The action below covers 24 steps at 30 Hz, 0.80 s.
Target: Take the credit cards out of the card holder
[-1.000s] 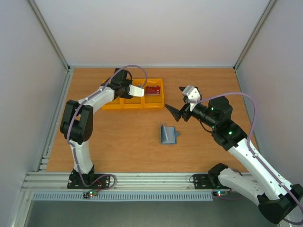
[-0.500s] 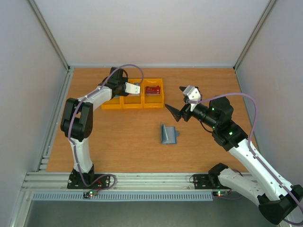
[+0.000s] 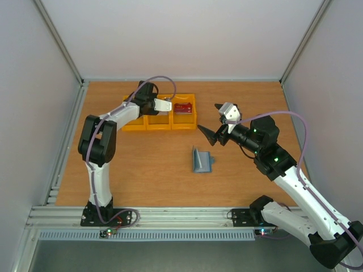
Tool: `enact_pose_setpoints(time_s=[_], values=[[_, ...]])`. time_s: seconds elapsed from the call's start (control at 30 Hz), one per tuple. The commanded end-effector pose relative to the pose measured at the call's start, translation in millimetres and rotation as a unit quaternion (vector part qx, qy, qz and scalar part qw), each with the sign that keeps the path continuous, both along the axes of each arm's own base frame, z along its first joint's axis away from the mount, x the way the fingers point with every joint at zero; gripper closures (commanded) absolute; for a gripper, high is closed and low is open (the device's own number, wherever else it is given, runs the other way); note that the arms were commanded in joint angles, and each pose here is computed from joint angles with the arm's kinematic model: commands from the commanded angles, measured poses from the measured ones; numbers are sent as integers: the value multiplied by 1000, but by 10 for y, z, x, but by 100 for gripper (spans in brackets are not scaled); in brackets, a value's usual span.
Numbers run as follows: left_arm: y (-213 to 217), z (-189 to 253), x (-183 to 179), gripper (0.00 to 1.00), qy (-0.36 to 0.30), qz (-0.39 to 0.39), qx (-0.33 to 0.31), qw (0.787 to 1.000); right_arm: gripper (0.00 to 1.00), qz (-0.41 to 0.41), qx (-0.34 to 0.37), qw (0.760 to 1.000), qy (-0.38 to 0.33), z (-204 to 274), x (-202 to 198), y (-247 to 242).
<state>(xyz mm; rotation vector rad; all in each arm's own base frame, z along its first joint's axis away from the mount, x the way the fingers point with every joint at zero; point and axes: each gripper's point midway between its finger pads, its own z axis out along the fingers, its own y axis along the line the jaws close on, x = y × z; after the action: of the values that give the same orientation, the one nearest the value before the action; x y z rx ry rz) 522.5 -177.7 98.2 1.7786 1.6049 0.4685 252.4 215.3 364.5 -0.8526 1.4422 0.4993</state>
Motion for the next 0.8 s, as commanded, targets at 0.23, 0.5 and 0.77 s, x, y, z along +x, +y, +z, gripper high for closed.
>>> enact_pose_setpoints(time_s=[0.23,0.5,0.77], values=[[-99,-94,132,100,-2,27,-35,999,1,4,-1,1000,-9,30,-24,-10],[-98,-199,181,92,-10,11,-8,1000,1,14,0,1000,-12,63,-71,-2],[-177,-26,0,47,44,-7,-50,998,1,30,5,999,-14,84,-136,22]])
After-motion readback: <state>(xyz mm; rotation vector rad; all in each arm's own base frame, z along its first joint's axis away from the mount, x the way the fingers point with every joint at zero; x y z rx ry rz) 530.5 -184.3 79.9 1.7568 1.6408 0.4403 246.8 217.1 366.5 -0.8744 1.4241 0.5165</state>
